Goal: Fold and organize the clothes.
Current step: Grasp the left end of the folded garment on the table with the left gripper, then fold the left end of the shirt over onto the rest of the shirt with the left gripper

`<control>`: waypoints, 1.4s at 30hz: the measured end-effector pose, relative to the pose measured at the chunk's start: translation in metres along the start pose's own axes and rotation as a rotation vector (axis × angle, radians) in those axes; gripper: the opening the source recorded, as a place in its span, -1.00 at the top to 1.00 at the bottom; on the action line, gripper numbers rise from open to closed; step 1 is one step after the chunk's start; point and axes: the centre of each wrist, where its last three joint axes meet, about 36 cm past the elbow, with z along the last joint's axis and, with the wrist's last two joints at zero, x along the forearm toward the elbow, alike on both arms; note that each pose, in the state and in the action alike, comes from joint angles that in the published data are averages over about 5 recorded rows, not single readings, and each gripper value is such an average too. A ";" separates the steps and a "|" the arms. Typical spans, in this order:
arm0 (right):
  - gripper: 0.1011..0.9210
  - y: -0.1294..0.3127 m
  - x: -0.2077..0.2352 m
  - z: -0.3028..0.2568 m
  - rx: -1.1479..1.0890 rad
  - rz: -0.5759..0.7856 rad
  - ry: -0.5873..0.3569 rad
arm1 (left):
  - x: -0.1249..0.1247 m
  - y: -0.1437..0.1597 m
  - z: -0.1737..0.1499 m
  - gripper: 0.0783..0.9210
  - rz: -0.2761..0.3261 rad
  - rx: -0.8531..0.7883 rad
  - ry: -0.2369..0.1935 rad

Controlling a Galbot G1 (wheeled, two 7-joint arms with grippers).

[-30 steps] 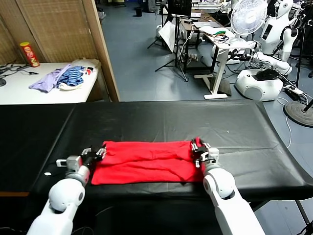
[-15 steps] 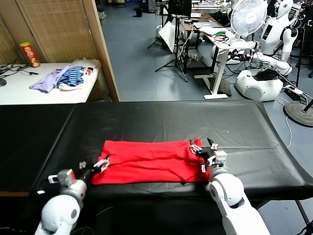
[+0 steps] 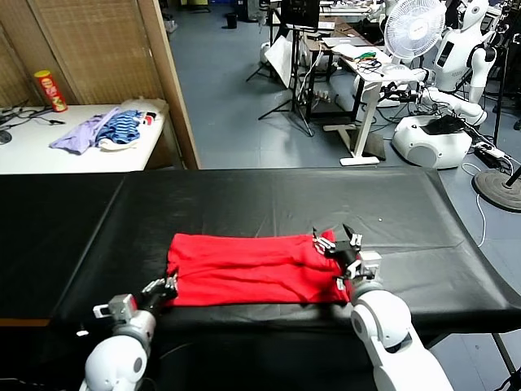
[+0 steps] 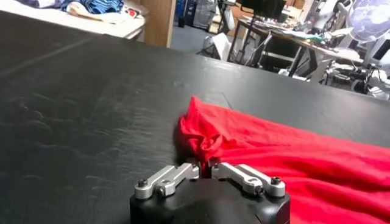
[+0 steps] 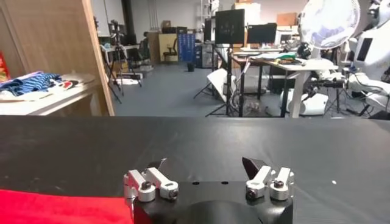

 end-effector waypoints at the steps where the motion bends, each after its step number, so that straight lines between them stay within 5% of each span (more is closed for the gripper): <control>1: -0.70 0.000 0.001 -0.001 0.000 0.005 0.001 | 0.000 0.000 -0.001 0.79 -0.009 -0.021 -0.008; 6: -0.70 -0.002 0.007 -0.005 -0.002 0.028 0.003 | 0.006 0.013 -0.006 0.79 -0.099 -0.234 -0.057; 14: -0.70 0.001 0.014 -0.004 -0.007 0.033 0.004 | 0.018 0.073 -0.032 0.79 -0.310 -0.639 -0.113; 19: -0.70 0.006 0.019 -0.001 -0.006 0.035 0.006 | 0.027 0.079 -0.047 0.79 -0.327 -0.696 -0.145; 25: -0.70 0.006 0.026 0.001 -0.001 0.050 0.010 | 0.034 0.027 -0.051 0.79 -0.158 -0.506 -0.178; 34: -0.70 -0.003 0.032 0.005 -0.001 0.084 0.021 | 0.029 -0.072 -0.040 0.79 0.156 -0.079 -0.098; 42: -0.70 0.002 0.029 0.010 0.001 0.087 0.030 | 0.022 -0.114 -0.033 0.79 0.275 0.046 -0.074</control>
